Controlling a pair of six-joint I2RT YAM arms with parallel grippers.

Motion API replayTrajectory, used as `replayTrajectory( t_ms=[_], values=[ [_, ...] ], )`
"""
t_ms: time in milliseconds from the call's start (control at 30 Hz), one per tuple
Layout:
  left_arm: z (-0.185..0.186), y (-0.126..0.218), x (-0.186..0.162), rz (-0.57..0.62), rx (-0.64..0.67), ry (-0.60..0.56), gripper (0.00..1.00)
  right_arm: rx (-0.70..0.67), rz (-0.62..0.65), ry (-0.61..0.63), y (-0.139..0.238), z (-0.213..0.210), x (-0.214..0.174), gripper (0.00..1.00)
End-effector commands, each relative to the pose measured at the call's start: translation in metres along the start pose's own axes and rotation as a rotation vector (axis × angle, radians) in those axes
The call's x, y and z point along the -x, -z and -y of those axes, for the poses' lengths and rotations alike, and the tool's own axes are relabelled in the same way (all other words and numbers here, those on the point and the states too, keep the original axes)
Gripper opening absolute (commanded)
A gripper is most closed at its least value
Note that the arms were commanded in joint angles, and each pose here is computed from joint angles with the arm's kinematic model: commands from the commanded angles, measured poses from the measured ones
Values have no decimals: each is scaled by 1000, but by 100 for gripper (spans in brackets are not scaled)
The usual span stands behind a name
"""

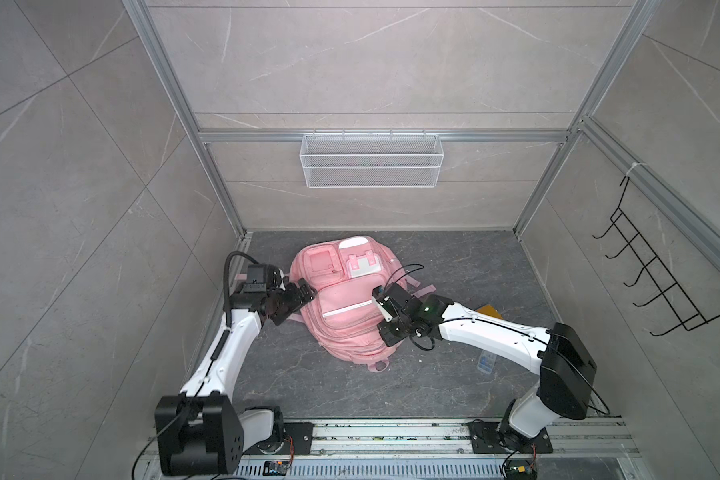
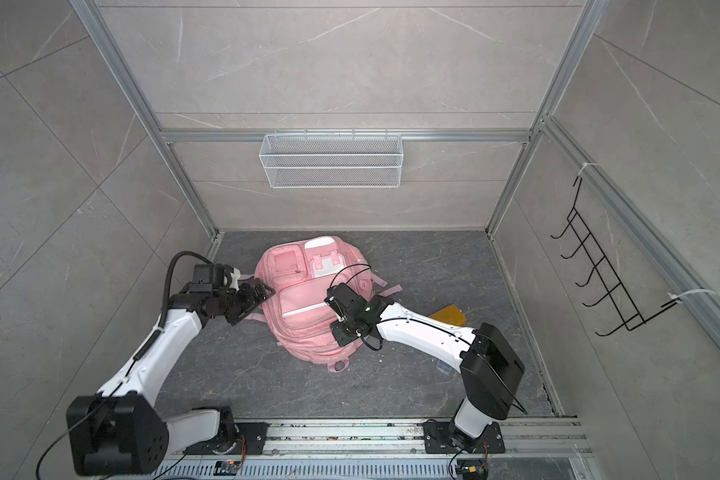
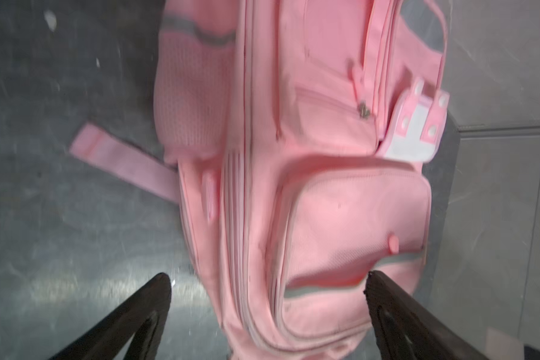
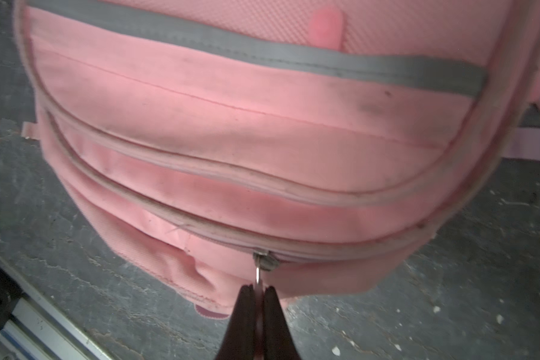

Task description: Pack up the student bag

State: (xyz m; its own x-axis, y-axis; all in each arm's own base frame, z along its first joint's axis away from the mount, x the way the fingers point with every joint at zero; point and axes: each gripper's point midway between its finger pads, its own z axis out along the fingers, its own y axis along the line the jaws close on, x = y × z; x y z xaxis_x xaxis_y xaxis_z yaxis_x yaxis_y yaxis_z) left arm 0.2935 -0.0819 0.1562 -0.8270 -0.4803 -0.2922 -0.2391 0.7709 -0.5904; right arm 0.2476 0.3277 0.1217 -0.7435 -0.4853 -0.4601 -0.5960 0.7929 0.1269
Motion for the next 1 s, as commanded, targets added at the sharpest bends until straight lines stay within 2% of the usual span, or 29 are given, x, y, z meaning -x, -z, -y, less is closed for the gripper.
replayTrajectory(
  t_ms=[0,100,267,367,400,433,500,533,700,733,967],
  values=[
    [4,2,-60,-139,-63,110,99,139,63,65,4,-40,23,0],
    [10,-2,-74,-127,-119,165,100,202,61,103,5,-60,25,0],
    [9,-23,-69,-91,-166,211,99,296,34,157,2,-87,20,0],
    [3,-34,-67,-92,-144,224,99,316,25,173,0,-95,17,0],
    [0,-37,-68,-90,-137,228,94,317,25,175,-1,-96,17,0],
    [-2,-40,-68,-87,-136,232,85,317,24,177,-2,-97,17,0],
    [-10,-46,-67,-75,-116,256,50,307,28,171,-2,-95,17,0],
    [-13,-49,-66,-70,-107,262,38,299,29,168,-2,-94,17,0],
    [-14,-52,-59,-58,-105,238,4,189,34,117,0,-67,4,0],
    [-14,-50,-56,-53,-100,227,0,155,36,101,0,-58,-1,0],
    [-19,-41,-46,-47,-72,184,0,-9,-35,12,0,11,-19,0]
  ],
)
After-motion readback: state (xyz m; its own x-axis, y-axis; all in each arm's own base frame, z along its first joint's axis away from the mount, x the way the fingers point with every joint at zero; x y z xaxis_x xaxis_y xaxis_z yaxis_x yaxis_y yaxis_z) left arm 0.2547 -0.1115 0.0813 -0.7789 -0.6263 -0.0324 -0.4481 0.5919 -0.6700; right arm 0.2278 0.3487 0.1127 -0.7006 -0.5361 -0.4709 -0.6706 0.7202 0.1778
